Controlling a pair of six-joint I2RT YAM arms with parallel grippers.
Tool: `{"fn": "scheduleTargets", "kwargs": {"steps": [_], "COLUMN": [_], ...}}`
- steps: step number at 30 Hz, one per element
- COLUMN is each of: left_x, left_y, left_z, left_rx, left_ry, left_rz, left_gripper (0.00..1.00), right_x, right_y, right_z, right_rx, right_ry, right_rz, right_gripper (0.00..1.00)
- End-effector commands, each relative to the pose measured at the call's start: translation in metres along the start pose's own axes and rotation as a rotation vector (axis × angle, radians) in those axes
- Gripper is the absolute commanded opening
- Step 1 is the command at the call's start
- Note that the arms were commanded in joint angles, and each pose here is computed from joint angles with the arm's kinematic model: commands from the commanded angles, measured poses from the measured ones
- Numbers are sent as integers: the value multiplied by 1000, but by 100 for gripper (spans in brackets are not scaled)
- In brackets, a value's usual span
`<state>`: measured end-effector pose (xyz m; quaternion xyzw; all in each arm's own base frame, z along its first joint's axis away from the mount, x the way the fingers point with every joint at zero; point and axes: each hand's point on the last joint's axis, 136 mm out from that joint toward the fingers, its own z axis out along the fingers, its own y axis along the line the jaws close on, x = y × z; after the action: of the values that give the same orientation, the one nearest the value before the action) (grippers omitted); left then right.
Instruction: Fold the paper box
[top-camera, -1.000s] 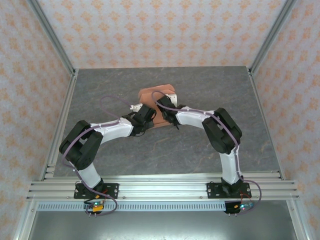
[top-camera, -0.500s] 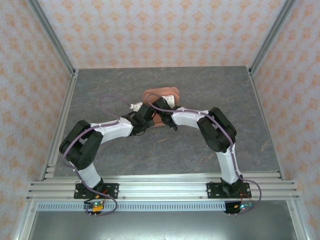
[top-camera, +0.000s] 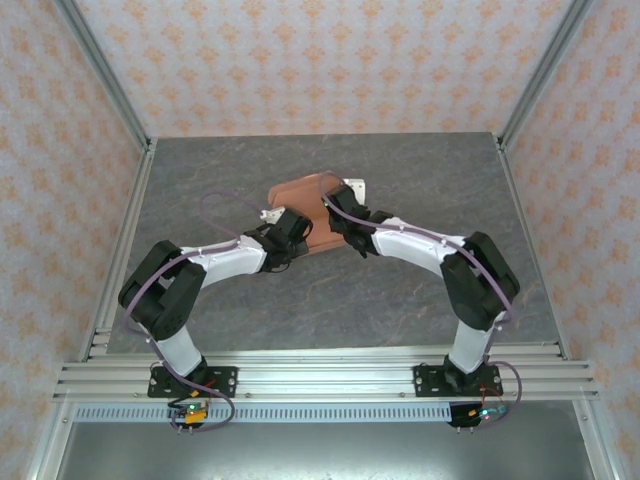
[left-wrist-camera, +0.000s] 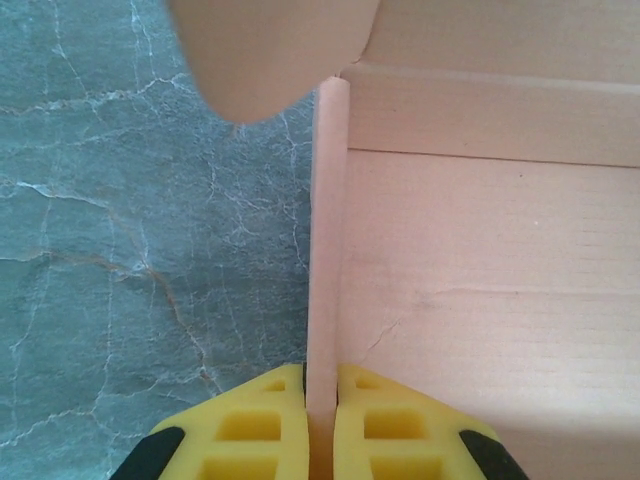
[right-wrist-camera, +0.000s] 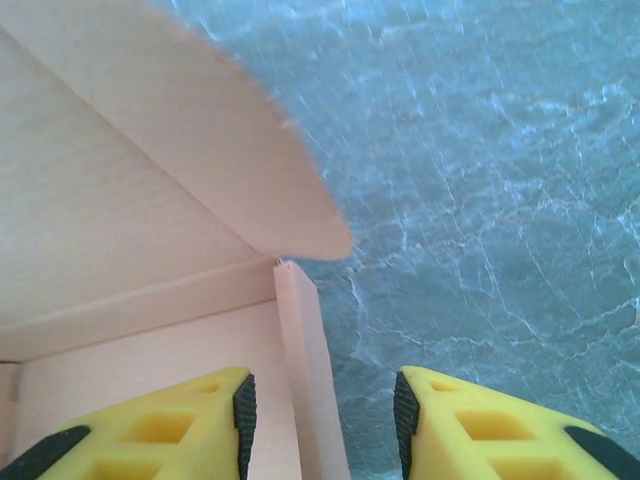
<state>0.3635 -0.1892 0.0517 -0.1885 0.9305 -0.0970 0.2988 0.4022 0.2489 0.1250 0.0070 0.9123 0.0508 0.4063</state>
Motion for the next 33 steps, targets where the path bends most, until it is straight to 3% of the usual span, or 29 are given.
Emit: {"fn": "scheduleTargets", "kwargs": {"steps": [1, 6, 14, 22, 29, 33], "left_x": [-4, -3, -3, -2, -1, -1], "left_y": [-2, 1, 3, 2, 3, 2], "left_z": [-5, -6, -6, -4, -3, -3], "left_rx": [0, -3, -9, -12, -14, -12], "left_ry": [-21, -23, -24, -21, -18, -17], "left_rz": [-19, -21, -21, -21, -19, -21], "left_gripper": [0, 0, 0, 0, 0, 0], "right_x": [13, 25, 40, 58, 55, 47], "right_y": [-8, -7, -5, 3, -34, -57], "right_z": [1, 8, 31, 41, 50, 56], "right_rx": [-9, -18, 10, 13, 255, 438], "right_ry": [49, 81, 134, 186, 133, 86], "right_rz": [13, 8, -36, -75, -217, -302], "right_gripper": [44, 44, 23, 19, 15, 24]}}
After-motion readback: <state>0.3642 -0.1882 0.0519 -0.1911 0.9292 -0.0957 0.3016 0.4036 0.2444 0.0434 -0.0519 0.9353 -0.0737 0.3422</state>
